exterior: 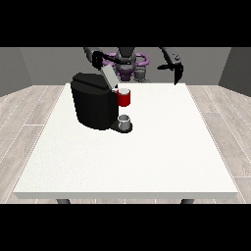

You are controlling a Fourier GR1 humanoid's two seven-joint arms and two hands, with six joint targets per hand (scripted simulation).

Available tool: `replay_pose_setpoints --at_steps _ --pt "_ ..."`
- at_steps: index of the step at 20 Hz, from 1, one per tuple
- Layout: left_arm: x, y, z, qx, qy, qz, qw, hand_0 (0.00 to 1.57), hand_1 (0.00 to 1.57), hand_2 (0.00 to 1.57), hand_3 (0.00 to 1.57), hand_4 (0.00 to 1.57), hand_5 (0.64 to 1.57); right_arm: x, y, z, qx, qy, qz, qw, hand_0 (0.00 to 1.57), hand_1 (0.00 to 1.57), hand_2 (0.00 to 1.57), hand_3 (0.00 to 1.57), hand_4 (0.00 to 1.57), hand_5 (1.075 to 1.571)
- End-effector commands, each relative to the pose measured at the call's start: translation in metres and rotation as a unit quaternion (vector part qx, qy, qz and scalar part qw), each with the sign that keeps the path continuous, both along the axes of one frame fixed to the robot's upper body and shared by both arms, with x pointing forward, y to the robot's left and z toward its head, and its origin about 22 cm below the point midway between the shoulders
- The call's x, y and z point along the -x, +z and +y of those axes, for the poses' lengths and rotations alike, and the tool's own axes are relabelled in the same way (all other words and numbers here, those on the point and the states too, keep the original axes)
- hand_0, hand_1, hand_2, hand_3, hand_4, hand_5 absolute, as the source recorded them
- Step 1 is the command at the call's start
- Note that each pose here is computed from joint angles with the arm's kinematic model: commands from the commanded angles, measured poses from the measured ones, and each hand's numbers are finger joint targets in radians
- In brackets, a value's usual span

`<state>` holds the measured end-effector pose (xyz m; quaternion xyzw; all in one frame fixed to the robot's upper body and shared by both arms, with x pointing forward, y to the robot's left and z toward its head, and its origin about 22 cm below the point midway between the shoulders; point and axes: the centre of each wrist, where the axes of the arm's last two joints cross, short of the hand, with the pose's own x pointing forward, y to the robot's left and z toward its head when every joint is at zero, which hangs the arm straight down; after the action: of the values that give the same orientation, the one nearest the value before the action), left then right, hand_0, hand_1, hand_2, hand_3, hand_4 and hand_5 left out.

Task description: Insert the coffee pod into the coffee machine and close the lid

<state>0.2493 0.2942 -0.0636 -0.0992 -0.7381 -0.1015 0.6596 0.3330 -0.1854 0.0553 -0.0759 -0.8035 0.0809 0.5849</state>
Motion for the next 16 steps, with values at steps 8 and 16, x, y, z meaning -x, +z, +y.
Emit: replay_pose_setpoints --at_steps 8,16 --pt "-0.008 0.014 -0.007 0.006 -0.002 -0.033 0.999 0.00 0.00 0.00 0.00 0.29 1.571 -0.037 -0.002 -0.014 -0.009 -0.025 -0.008 0.9996 0.00 0.00 0.00 0.00 0.44 1.571" --pt "0.003 0.006 0.029 -0.005 0.008 -0.010 1.000 0.00 0.00 0.00 0.00 0.38 1.571 -0.040 -0.001 -0.022 -0.006 -0.010 0.000 0.9999 0.00 0.00 0.00 0.00 0.36 1.571"
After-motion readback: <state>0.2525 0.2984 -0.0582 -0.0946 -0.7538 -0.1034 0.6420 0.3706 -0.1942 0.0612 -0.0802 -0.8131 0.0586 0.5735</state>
